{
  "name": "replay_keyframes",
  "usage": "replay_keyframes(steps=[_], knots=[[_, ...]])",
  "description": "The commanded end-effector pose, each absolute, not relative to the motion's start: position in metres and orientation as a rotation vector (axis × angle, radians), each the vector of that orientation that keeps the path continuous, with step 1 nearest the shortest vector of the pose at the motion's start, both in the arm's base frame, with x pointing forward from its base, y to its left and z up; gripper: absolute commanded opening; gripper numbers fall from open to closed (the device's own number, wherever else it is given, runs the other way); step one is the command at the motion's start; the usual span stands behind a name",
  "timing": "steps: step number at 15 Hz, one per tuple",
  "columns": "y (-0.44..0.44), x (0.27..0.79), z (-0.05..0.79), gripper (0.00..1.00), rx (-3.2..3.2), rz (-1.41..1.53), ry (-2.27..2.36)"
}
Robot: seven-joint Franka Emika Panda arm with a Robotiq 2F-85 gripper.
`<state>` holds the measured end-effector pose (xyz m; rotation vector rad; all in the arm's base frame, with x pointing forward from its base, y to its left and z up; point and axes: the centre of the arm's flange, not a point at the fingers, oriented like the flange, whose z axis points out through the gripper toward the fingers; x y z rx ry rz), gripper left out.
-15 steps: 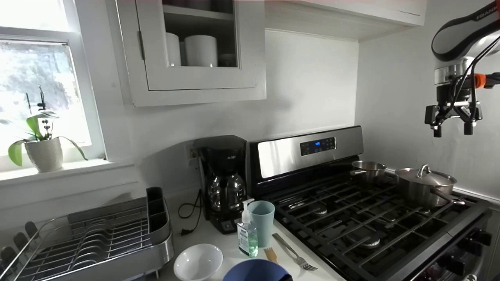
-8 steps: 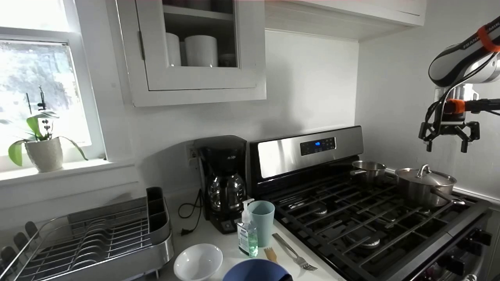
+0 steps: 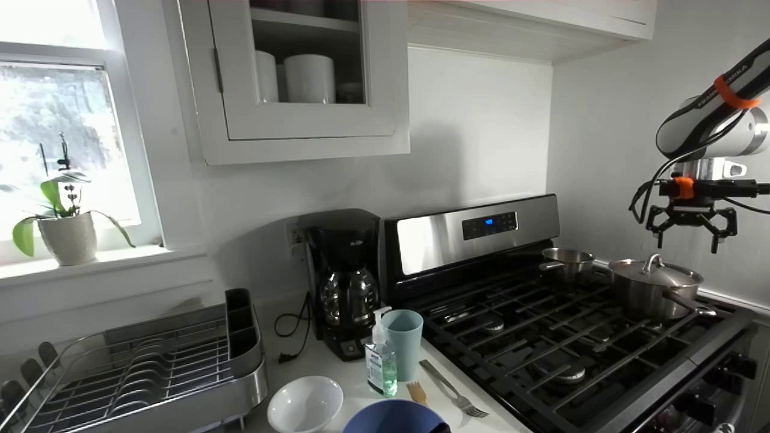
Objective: Take the lid off of the bowl
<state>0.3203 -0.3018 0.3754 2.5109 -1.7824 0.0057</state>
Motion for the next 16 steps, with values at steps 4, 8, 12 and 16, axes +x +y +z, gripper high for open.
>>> replay_keyframes(steps=[4,8,12,16], knots=[[-0.303,0.326,0.37,1.0,2.482,0.049,-1.822],[-0.313,0.339,0.353,1.0,2.446,0.094,-1.899],[-0.322,0.351,0.338,1.0,2.399,0.129,-1.992],[-0.331,0.36,0.329,1.0,2.354,0.153,-2.053]])
